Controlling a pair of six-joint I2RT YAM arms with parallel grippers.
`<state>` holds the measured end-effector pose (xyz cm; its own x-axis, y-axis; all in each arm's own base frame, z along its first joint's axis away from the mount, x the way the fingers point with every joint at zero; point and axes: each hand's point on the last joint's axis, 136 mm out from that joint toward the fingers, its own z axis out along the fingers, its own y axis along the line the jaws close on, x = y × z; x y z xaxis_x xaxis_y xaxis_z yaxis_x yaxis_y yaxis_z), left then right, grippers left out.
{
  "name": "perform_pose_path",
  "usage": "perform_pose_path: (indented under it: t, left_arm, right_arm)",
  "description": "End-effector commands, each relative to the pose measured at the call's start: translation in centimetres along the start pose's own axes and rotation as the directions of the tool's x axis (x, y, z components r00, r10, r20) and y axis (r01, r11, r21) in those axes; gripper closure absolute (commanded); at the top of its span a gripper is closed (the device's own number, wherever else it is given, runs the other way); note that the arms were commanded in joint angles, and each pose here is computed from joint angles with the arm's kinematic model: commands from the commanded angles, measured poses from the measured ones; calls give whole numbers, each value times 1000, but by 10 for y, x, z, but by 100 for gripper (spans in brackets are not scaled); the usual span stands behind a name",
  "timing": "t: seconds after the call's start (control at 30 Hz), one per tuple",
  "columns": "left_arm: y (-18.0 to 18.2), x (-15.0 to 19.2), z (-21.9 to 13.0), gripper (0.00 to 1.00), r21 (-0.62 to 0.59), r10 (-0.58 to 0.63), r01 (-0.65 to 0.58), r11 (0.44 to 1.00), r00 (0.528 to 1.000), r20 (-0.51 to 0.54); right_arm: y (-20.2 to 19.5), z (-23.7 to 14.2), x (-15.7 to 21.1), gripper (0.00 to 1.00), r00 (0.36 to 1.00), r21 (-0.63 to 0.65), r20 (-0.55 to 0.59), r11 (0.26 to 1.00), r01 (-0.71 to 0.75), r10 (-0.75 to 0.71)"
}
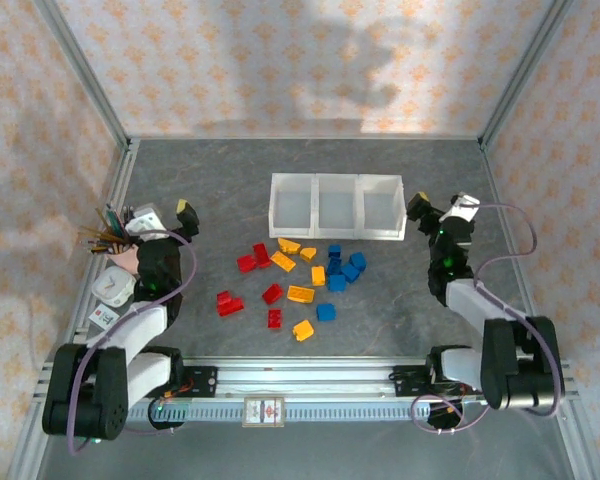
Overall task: Sort the legos into containers by color
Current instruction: Pick up the lego from the center of the table.
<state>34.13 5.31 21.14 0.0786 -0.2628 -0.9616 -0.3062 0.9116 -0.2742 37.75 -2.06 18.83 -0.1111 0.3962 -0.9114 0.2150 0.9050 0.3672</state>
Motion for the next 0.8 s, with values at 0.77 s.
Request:
perform_pose_path:
  t: [0.77]
  left_arm:
    - [-78, 29, -72, 1, 200, -244, 386, 901, 830, -501]
  right_arm:
    - [46, -65, 71, 0, 838, 58, -543, 998, -20, 48]
